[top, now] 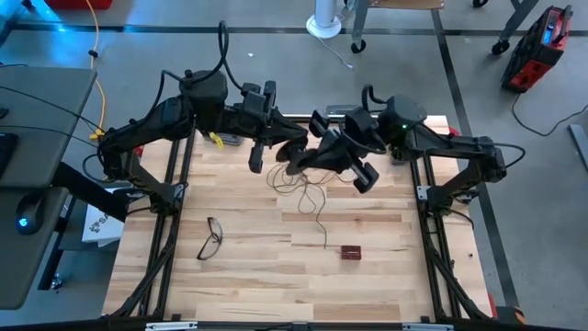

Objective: Coil cords
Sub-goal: Coil the black wire into the spool

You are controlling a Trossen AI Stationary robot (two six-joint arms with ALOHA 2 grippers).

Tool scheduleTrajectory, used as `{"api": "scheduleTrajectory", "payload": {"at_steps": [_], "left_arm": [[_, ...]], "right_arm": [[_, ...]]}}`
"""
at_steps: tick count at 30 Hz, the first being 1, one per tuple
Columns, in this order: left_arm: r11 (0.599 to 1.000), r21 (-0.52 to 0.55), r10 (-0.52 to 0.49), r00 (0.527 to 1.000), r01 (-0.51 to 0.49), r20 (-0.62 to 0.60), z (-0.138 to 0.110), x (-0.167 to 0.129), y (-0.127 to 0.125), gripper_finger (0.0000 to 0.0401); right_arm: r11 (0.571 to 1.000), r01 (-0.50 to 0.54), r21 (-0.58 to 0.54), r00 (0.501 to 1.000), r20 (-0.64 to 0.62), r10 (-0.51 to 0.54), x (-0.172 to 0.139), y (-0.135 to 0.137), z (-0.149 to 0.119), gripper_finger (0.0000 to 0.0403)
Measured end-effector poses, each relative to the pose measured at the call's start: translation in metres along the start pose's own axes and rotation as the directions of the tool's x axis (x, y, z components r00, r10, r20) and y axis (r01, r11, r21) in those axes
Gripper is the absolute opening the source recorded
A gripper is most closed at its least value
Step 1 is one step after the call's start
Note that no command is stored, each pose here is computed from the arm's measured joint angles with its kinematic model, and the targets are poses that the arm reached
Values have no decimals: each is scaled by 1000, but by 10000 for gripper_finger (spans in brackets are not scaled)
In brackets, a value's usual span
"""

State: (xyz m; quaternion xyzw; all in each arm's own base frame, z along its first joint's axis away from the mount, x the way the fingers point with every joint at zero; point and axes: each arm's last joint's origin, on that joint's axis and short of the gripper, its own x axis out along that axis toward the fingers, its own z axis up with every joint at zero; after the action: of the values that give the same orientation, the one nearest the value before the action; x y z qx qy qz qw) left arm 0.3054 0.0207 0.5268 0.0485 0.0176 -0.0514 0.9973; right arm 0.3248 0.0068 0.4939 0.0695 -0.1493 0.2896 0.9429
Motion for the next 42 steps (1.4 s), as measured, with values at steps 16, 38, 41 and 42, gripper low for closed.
{"api": "scheduleTrajectory", "payload": {"at_steps": [16, 38, 41, 42], "left_arm": [[999, -26, -45, 999, 45, -10, -9, 20, -6, 0], [953, 222, 222, 974, -208, -39, 7, -11, -30, 0], [945, 224, 247, 969, -240, -2, 15, -22, -29, 0], [945, 220, 247, 969, -242, 5, 16, -25, -30, 0]], "right_arm": [[999, 39, -31, 998, 54, -37, 0, -5, 3, 0], [999, 40, 22, 999, -4, -40, -14, -4, 12, 0], [998, 56, 26, 998, -30, -55, -17, -2, 12, 0], [998, 63, 24, 998, -26, -63, -17, -2, 13, 0]]}}
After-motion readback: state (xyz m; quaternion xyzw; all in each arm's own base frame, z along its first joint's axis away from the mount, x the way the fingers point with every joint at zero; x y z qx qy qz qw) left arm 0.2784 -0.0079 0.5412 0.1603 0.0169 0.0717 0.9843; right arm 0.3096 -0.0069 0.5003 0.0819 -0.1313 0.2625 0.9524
